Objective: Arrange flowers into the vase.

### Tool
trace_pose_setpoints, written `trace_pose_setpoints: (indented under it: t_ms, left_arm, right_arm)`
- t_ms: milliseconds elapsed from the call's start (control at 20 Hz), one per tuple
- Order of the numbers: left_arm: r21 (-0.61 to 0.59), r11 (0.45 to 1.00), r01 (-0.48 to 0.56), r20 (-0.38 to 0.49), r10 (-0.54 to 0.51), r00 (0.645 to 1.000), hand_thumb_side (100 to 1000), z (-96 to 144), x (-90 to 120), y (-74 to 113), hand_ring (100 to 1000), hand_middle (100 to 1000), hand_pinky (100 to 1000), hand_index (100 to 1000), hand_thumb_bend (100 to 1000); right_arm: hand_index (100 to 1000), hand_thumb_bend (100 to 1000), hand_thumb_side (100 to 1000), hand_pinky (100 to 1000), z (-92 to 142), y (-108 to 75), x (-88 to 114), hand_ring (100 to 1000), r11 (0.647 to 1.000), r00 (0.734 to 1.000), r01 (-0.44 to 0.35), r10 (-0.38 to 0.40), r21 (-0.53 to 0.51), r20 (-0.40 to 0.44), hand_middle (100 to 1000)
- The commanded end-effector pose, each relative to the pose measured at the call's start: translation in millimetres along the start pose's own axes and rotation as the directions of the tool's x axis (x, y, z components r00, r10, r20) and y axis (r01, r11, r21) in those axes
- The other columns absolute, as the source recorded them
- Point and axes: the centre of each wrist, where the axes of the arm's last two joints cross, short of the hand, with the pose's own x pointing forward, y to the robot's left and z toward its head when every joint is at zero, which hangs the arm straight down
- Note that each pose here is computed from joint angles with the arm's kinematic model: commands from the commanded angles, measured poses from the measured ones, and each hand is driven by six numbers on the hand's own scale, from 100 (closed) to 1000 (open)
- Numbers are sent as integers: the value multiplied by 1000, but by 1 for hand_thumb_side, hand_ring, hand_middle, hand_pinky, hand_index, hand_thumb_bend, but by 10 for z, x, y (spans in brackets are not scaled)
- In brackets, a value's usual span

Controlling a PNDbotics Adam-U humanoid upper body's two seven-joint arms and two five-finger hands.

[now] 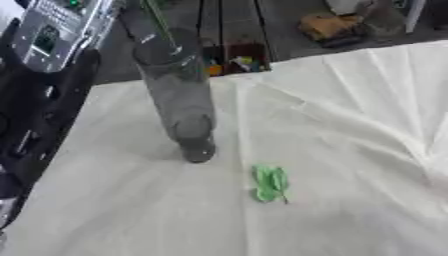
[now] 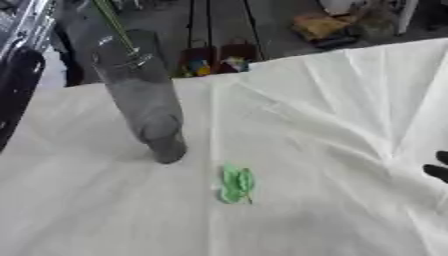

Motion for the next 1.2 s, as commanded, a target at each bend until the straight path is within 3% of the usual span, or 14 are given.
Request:
trace_pose_setpoints:
  t_ms: [50,1200]
  left_arm:
    - [-5,1000,6,28,-6,1000,883,-46,100,14,100,100,100,100,100]
    - [-42,999,33,19,-32,999,915,120,28,-73,100,100,100,100,100]
  right_arm:
    - [675,100,1000,750,-56,13,37,809,1000,1000,2,-2,9,23,578]
    - [678,100,1000,755,-53,8,36,810,1000,1000,5,-4,-6,18,572]
